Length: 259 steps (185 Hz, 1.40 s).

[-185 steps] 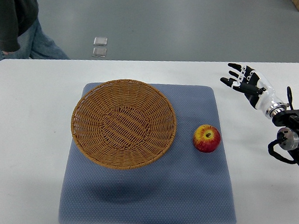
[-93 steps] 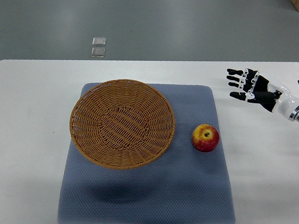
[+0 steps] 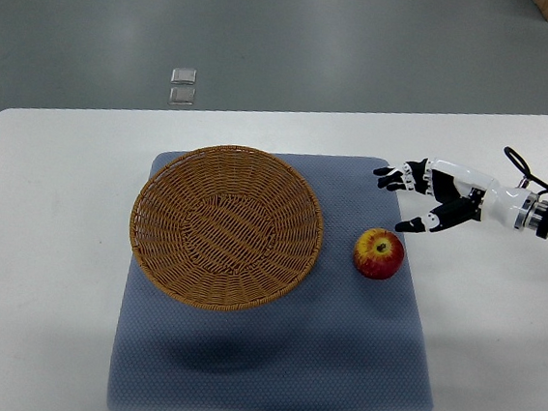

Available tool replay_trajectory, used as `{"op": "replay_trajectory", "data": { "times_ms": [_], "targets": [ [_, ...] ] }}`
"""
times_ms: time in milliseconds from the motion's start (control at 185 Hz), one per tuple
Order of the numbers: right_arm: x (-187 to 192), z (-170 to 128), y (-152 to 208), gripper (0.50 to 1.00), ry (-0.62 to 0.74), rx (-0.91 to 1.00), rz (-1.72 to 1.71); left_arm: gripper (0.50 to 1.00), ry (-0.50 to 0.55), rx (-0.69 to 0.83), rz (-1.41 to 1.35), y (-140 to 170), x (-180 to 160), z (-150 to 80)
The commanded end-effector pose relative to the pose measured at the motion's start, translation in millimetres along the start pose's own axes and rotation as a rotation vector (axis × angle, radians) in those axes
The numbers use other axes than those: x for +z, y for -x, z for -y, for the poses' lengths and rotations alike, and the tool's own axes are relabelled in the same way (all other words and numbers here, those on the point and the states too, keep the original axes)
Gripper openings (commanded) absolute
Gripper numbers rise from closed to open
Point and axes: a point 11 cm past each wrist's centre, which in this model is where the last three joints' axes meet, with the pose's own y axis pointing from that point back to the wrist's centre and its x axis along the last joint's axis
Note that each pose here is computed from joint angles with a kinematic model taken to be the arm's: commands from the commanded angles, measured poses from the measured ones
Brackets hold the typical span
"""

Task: Place red apple in basket with right hand
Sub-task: 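Move the right hand down and around the red apple, then close the right hand fingers around the red apple, then lift the apple with the right hand and carry it over the basket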

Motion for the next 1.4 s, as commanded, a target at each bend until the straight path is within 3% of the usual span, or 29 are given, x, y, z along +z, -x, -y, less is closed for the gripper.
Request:
{"op": "replay_trajectory", "data": {
  "times_ms": [0,1275,1394],
  "targets": [
    [1,2,17,0.913,0.022,-0.075,-0.053,1.000,0.000,0.001,0.000,0,0,0],
    [31,7,38,0.911,0.101,-0.021,-0.227,1.000,-0.001,0.001,0.001,0,0,0],
    [31,7,38,0.874,0.101,-0.017,-0.230,1.000,-0.002,0.001,0.001,0,0,0]
  ]
}}
